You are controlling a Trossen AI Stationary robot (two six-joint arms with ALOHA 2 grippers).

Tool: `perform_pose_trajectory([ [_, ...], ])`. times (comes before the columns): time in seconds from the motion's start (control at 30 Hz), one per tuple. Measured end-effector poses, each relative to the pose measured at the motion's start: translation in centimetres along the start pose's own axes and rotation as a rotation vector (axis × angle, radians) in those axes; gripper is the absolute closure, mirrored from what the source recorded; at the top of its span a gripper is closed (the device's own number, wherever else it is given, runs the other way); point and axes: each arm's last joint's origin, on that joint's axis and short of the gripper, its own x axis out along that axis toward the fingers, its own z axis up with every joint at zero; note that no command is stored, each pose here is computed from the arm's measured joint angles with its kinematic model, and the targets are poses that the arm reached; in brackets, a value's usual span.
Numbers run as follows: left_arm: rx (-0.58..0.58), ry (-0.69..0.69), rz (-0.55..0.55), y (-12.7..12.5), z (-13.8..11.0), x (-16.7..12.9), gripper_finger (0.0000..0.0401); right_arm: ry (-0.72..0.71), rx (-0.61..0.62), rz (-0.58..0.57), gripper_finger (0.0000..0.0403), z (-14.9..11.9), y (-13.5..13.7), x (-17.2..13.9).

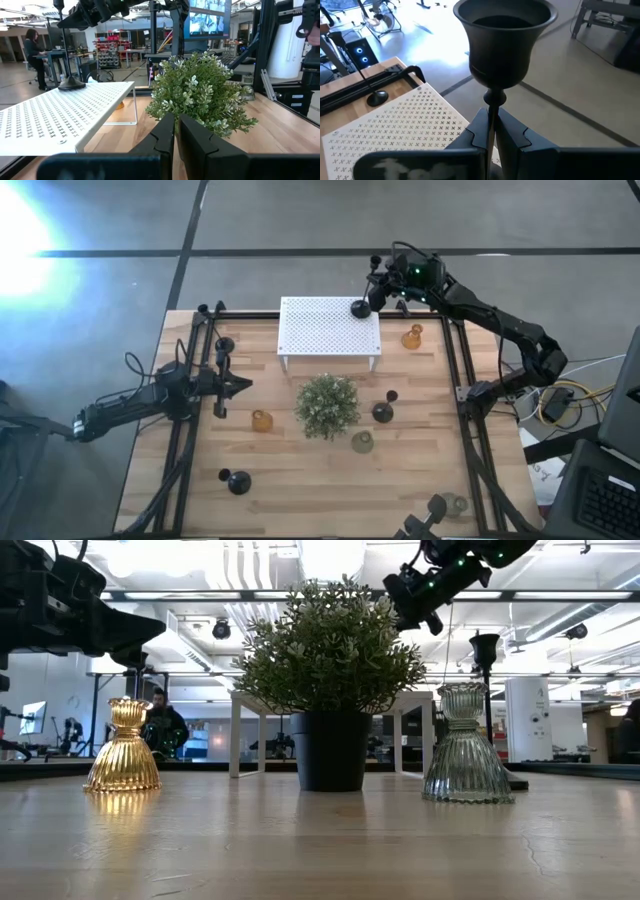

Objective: Pick & Place candle stick holders
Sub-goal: Put the bottom right black candle holder on the shelf, then put the top left black candle holder on the shelf

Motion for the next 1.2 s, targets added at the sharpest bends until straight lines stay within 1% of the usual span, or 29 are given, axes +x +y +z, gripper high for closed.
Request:
perform_pose_trajectory([
  [0.53,0.0,0.0,0.0,0.0,0.0,0.0,0.0371,0.008,-0.025,-0.003,0.0391,0.55,0.03,-0.16],
  [0.67,0.0,0.0,0.0,0.0,0.0,0.0,0.0371,0.006,-0.025,-0.005,0.0381,0.5,0.02,-0.13],
  [0.93,0.0,0.0,0.0,0.0,0.0,0.0,0.0371,-0.01,-0.029,-0.004,0.0331,0.65,0.03,-0.13],
  [1.13,0.0,0.0,0.0,0.0,0.0,0.0,0.0371,-0.036,-0.027,-0.006,0.0276,0.89,0.04,-0.13],
  [1.2,0.0,0.0,0.0,0.0,-0.01,0.0,0.0371,-0.035,-0.026,-0.023,0.0254,0.88,-0.01,-0.14],
])
